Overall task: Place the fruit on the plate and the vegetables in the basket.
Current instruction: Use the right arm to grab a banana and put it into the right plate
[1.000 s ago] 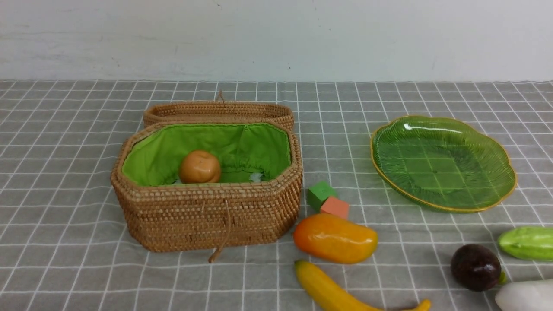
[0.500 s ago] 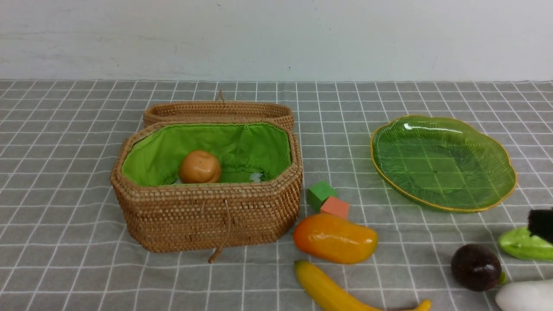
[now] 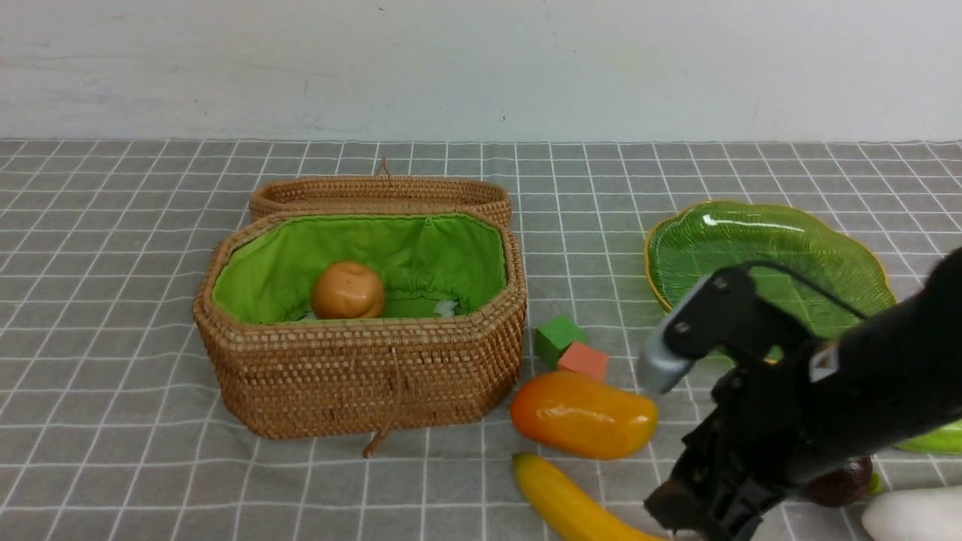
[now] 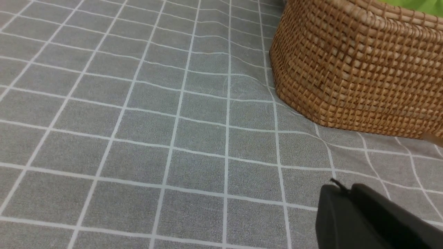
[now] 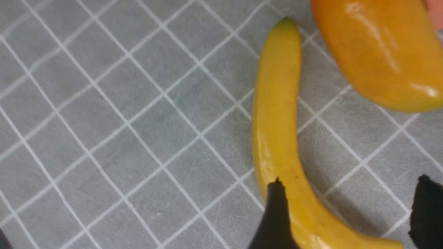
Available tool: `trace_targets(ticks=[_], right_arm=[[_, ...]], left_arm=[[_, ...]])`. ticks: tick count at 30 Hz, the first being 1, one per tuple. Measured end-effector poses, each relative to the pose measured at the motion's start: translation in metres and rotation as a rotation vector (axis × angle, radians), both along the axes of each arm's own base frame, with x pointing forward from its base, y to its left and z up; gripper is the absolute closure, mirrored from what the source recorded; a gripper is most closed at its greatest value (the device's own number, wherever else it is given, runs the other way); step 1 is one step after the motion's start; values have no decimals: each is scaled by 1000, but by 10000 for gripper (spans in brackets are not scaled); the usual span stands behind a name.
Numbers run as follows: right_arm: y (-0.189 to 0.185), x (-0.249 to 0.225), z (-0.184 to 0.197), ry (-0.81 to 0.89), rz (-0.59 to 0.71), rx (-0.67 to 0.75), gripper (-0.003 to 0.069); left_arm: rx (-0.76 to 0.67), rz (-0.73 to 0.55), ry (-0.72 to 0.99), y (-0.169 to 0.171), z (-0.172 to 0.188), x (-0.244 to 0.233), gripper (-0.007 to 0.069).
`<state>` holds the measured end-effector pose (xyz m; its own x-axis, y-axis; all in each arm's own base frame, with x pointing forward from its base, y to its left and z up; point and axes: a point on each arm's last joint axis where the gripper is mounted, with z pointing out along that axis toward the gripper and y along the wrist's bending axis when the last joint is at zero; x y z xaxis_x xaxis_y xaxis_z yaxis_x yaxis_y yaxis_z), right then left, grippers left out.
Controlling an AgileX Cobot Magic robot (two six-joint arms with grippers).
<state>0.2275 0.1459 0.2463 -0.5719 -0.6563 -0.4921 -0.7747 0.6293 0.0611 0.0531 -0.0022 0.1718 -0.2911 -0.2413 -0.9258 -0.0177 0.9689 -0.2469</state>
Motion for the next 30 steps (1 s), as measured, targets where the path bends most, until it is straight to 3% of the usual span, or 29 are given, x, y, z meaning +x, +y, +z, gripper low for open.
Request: trace_targets(ticks=[3, 7, 9, 13, 14, 18, 20, 24, 26, 29, 30], right_arm=[[15, 10, -34, 63, 56, -125, 42], [24, 20, -74, 141, 68, -193, 62], [25, 22, -83, 170, 66, -208, 102], [28, 21, -84, 231, 68, -209, 320], [29, 20, -82, 236, 67, -203, 346], [37, 16, -47, 302, 98, -127, 342], [48, 6, 18, 276, 183, 71, 342], [46, 2, 83, 156, 190, 227, 342], [33, 12, 111, 92, 89, 288, 342], [12, 32, 123, 51, -94, 338, 342], [-5, 48, 125, 19, -239, 376, 342]], left_arm=[[0, 0, 0, 0, 0, 0, 582], [1, 0, 0, 0, 0, 0, 572], [1, 0, 0, 0, 0, 0, 569], [1, 0, 0, 0, 0, 0, 565], [1, 0, 0, 0, 0, 0, 564], [1, 0, 0, 0, 0, 0, 565], [1, 0, 0, 0, 0, 0, 565], [1, 0, 0, 0, 0, 0, 559], [1, 0, 0, 0, 0, 0, 555], [1, 0, 0, 0, 0, 0, 554], [1, 0, 0, 0, 0, 0, 554]])
